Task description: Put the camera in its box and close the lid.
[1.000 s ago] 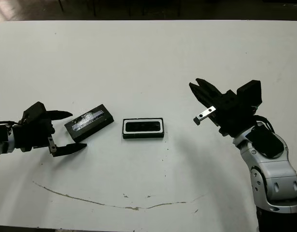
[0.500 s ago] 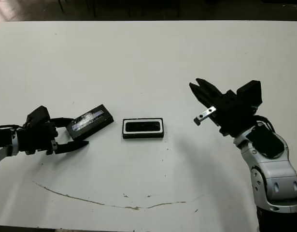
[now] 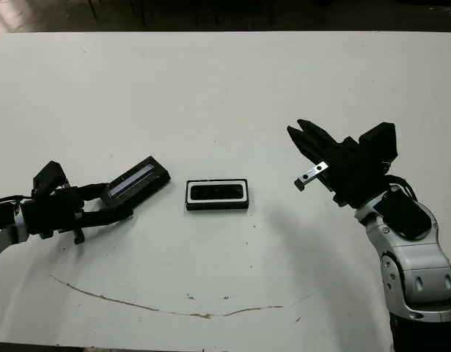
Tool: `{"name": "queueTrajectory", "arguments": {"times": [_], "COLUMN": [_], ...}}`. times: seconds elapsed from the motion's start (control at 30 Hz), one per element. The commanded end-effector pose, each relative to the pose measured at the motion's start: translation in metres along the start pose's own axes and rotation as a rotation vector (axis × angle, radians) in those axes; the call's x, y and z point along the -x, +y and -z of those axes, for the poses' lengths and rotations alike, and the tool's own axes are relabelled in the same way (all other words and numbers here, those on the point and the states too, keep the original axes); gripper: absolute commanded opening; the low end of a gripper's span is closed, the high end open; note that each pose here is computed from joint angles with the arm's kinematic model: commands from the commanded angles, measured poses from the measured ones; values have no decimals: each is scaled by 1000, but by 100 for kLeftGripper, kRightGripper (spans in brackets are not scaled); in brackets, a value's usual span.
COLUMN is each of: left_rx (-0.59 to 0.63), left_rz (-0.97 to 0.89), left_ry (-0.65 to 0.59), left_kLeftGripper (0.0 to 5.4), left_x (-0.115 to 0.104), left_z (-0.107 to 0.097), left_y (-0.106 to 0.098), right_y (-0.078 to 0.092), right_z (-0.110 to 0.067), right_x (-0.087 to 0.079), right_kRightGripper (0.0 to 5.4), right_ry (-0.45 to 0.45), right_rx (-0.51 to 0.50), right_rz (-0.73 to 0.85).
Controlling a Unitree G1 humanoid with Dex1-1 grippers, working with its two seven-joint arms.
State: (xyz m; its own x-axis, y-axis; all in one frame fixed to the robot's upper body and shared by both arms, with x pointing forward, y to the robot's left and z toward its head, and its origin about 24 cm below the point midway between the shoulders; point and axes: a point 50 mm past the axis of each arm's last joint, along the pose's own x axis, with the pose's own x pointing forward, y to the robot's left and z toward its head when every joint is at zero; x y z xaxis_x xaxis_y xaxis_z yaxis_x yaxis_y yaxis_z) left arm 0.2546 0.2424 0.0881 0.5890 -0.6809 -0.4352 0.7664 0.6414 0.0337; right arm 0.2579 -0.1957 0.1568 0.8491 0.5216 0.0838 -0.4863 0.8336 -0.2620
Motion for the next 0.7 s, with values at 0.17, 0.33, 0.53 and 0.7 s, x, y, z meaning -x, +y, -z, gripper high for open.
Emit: {"name": "queueTrajectory", "arguments": {"times": [0.17,0.33,0.53,0.7], "left_rx": [94,-48,-190,-237], "left_rz": [-13,23,112,159], "left_ry": [-27,-111,-130,-98], "left_kLeftGripper": [156,156,156,156], "left_x": [5,5,-8,-23], "left_z": [-2,-33,-60,-70], "left_y": [-7,-12,-12,-11], "right_y": [-1,-2,-2,-3], "right_z": [5,5,5,4], "right_x": [2,1,2,3], "right_kRightGripper": [0,0,0,0], "right_ry": [48,47,41,49], "right_rx": [-6,5,12,12], "right_rz": [-9,-5,-7,-1]}}
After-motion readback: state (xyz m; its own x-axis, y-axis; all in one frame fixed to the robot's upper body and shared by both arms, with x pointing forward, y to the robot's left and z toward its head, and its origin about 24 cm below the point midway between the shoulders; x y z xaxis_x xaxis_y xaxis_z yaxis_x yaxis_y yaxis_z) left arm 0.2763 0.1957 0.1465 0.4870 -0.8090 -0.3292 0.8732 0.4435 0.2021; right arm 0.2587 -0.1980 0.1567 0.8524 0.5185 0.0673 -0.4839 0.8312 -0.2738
